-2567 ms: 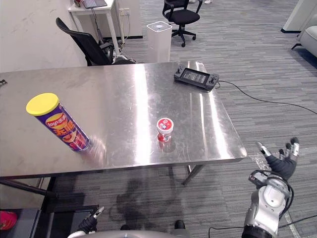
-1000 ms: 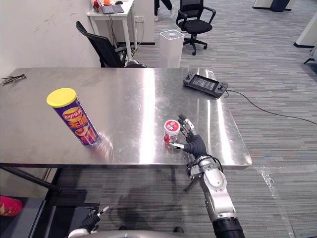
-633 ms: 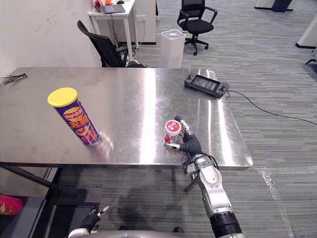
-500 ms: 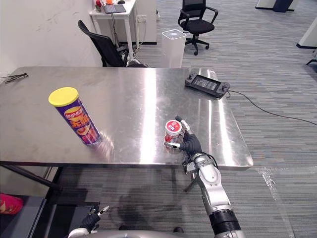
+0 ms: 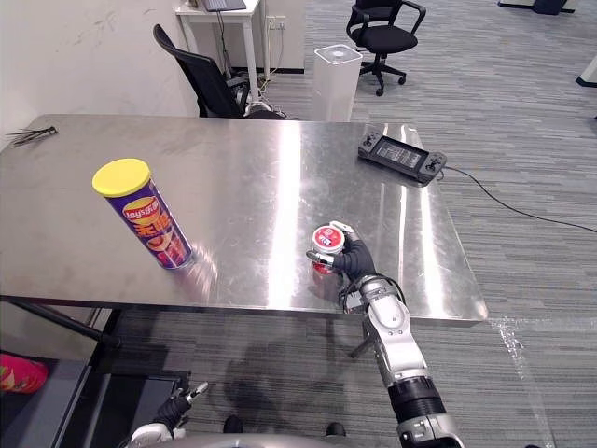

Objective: Put the gum and the chips on the shelf.

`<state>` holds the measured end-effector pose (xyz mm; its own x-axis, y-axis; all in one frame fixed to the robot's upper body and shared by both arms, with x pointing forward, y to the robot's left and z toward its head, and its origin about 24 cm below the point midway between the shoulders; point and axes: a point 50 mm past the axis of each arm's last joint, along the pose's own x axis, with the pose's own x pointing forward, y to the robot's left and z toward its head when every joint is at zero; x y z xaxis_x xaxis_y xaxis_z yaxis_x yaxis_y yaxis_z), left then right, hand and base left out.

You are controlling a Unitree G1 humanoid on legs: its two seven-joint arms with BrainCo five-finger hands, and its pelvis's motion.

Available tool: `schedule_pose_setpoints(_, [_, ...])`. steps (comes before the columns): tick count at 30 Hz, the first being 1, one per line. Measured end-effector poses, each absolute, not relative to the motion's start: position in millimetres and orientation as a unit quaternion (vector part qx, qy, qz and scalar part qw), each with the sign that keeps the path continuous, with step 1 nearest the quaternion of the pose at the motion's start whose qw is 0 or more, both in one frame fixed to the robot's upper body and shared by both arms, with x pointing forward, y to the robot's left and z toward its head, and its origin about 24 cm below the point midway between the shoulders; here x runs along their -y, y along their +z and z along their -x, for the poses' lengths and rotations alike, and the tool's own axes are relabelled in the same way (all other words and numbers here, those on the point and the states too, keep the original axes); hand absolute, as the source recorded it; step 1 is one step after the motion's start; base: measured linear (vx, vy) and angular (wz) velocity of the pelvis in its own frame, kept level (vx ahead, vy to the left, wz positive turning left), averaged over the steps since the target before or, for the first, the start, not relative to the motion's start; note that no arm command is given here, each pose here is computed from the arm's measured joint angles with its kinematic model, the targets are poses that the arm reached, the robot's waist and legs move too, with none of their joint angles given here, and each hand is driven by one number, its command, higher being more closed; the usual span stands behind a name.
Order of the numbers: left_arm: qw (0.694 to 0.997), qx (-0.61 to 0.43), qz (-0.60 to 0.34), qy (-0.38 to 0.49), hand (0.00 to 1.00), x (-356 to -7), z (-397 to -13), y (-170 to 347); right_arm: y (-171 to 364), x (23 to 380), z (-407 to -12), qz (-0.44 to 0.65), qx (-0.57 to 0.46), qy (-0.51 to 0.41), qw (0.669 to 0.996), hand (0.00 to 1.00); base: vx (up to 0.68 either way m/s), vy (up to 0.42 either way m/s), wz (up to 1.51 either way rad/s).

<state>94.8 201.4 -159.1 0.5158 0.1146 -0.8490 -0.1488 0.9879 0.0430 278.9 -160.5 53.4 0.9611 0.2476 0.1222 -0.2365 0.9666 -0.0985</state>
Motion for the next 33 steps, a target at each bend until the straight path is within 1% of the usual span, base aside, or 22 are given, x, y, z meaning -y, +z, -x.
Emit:
schedule_pose_setpoints(10, [0.871,-0.484,0.017,0.078,0.0,-201.7,-95.9,-158.5,56.3,160.9,-279.7,0.039,0.072,0.111,0.99,1.0,0.0,0.0,0.0])
schedule_pose_setpoints(13, [0.872,-0.483,0.018,0.08,0.0,-202.3,-96.2,-158.3,70.7,165.9,-276.1,0.035,0.105,0.095,0.989,1.0,0.0,0.0,0.0])
schedule_pose_setpoints(17, [0.871,-0.483,0.019,0.084,0.0,-203.2,-95.5,-158.3,97.1,182.9,-267.7,0.03,0.167,0.05,0.984,1.0,0.0,0.0,0.04])
schedule_pose_setpoints(22, [0.871,-0.484,0.022,0.087,0.0,-202.8,-94.8,-158.6,119.4,204.4,-256.2,0.042,0.216,0.006,0.976,1.0,-0.01,-0.011,0.07])
schedule_pose_setpoints(27, [0.871,-0.483,0.025,0.088,0.0,-200.5,-94.9,-158.9,145.2,234.7,-241.2,0.071,0.268,-0.062,0.959,1.0,-0.04,0.003,0.14])
schedule_pose_setpoints(30, [0.873,-0.478,0.029,0.097,0.0,-203.1,-96.1,-157.7,152.7,236.3,-236.2,0.076,0.289,-0.07,0.952,1.0,-0.08,0.009,0.05])
schedule_pose_setpoints(33, [0.873,-0.474,0.034,0.106,0.0,-203.4,-94.3,-157.1,151.5,237.2,-233.0,0.077,0.287,-0.074,0.952,1.0,-0.06,-0.01,0.0])
